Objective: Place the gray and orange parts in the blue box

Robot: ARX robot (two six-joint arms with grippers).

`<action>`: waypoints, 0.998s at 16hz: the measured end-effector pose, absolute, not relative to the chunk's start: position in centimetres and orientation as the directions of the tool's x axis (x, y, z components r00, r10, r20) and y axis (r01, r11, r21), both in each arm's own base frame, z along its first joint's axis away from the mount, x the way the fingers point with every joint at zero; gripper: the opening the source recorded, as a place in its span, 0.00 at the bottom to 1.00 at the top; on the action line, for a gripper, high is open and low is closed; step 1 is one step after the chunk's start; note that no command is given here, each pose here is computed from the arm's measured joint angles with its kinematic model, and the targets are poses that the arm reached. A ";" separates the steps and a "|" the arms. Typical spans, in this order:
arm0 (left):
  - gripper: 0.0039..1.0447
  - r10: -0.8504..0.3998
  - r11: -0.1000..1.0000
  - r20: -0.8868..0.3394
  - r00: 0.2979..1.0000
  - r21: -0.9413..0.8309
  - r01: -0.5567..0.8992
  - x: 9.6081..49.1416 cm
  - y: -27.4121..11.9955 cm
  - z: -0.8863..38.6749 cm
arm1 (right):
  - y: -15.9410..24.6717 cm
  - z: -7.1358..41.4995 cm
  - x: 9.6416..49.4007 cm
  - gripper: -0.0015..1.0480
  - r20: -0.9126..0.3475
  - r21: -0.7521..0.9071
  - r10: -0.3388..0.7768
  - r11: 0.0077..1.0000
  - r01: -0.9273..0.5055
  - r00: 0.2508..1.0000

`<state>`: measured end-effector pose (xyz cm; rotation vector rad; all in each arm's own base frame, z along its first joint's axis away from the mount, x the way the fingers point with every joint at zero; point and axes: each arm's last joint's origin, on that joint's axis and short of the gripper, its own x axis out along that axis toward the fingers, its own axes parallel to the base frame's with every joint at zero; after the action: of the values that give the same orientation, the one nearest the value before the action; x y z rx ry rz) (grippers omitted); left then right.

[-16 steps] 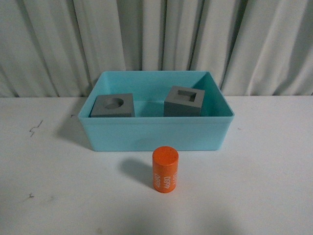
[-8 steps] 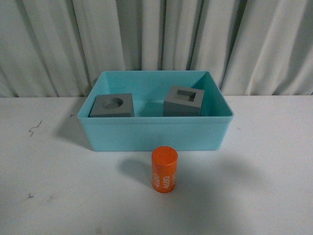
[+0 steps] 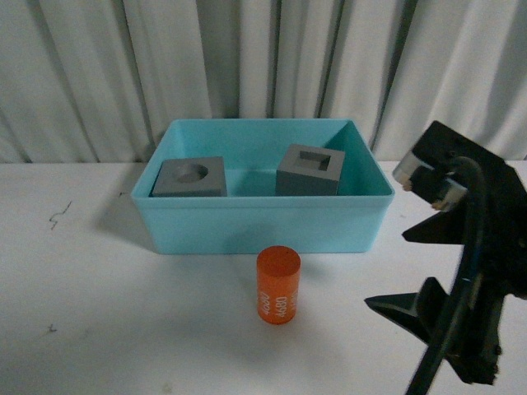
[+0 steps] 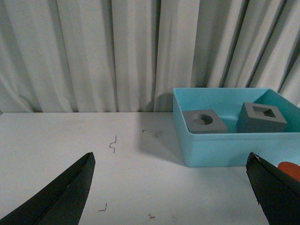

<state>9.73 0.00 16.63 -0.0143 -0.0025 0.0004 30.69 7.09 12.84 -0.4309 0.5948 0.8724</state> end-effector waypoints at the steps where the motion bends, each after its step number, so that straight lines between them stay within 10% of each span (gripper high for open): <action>1: 0.94 0.001 1.000 0.002 1.000 -0.014 -0.001 9.7 0.0 16.6 | 7.8 12.4 31.3 0.94 -0.643 -0.109 0.583 0.573 -0.812 0.497; 16: 0.94 0.001 1.000 0.002 1.000 -0.014 -0.001 9.7 0.0 16.6 | 13.2 9.7 33.9 0.94 -0.672 -0.042 0.610 0.535 -0.844 0.420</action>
<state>9.73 0.00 16.63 -0.0143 -0.0025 0.0007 33.85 13.16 9.70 -0.4060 0.6522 0.9424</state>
